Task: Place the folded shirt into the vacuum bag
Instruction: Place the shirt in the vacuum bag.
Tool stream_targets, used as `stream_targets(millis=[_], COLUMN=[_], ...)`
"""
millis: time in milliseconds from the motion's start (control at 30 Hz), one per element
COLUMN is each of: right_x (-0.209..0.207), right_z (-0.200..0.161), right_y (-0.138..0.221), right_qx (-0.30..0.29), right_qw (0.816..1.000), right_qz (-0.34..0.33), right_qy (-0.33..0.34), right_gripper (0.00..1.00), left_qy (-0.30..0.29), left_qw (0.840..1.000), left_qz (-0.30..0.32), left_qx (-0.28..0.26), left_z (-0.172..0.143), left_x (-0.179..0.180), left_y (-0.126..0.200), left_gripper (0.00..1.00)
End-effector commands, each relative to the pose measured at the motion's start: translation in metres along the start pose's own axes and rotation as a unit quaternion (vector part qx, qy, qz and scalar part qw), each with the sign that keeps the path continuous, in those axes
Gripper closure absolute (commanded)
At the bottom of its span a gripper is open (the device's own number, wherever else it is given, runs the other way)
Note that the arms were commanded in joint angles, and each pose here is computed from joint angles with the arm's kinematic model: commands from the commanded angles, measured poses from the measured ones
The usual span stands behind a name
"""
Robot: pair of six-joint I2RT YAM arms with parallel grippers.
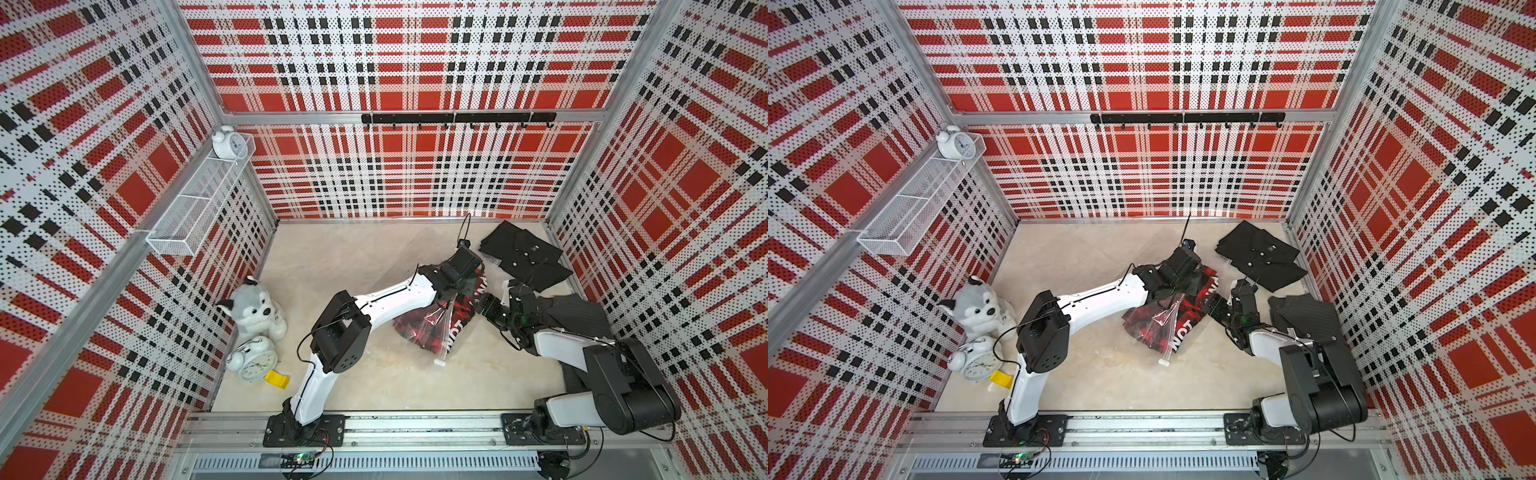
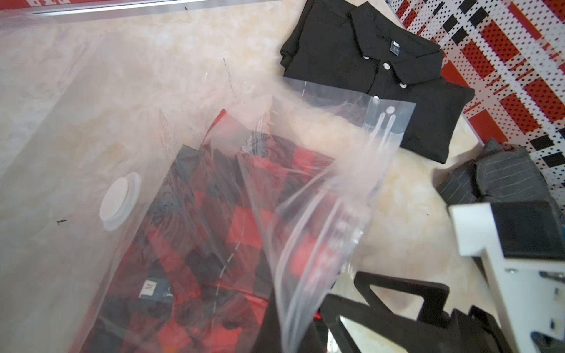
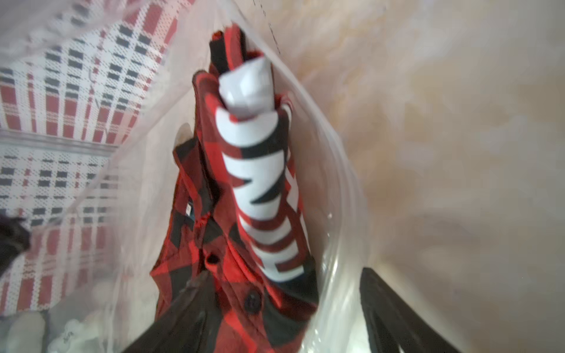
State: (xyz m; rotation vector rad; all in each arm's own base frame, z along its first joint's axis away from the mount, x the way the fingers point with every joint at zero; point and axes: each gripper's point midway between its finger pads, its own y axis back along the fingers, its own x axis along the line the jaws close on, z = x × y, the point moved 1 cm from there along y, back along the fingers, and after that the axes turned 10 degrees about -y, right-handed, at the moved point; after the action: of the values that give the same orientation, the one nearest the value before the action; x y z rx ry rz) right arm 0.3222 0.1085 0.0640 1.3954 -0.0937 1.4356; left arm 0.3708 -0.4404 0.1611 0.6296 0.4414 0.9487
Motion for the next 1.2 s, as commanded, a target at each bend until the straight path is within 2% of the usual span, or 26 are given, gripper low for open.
stream_targets(millis=[0, 233, 333, 400, 500, 567, 633, 800, 1167], right_x=[0.004, 0.015, 0.023, 0.025, 0.026, 0.025, 0.029, 0.053, 0.082], right_z=[-0.018, -0.049, -0.057, -0.063, -0.069, -0.069, -0.067, -0.061, -0.071], right_y=[0.008, 0.006, -0.002, -0.009, -0.019, -0.024, -0.028, -0.037, -0.065], right_qx=[0.037, 0.077, 0.092, 0.1, 0.105, 0.103, 0.097, 0.098, 0.125], right_qw=[0.999, 0.995, 0.993, 0.992, 0.992, 0.991, 0.991, 0.984, 0.977], right_qz=[0.03, 0.061, 0.074, 0.073, 0.077, 0.081, 0.092, 0.142, 0.171], right_qy=[0.0, -0.005, -0.007, -0.004, -0.008, -0.017, -0.025, -0.033, -0.03], right_gripper=[0.28, 0.36, 0.49, 0.52, 0.67, 0.81, 0.88, 0.92, 0.94], left_qy=[0.012, 0.011, 0.009, 0.008, 0.007, 0.006, 0.008, 0.009, 0.011], left_qw=[0.999, 0.999, 0.999, 0.999, 0.999, 0.999, 0.998, 0.997, 0.995], left_qz=[-0.023, -0.024, -0.03, -0.031, -0.036, -0.041, -0.049, -0.07, -0.085], left_qx=[-0.035, -0.02, -0.024, -0.025, -0.023, -0.023, -0.025, -0.036, -0.047], left_z=[0.023, 0.011, 0.014, 0.014, 0.013, 0.012, 0.014, 0.023, 0.029], left_x=[-0.008, -0.011, -0.018, -0.021, -0.024, -0.026, -0.029, -0.038, -0.046], left_y=[0.018, 0.01, 0.013, 0.015, 0.017, 0.02, 0.023, 0.035, 0.046], left_gripper=[1.0, 1.0, 1.0, 1.0, 1.0, 1.0, 1.0, 1.0, 1.0])
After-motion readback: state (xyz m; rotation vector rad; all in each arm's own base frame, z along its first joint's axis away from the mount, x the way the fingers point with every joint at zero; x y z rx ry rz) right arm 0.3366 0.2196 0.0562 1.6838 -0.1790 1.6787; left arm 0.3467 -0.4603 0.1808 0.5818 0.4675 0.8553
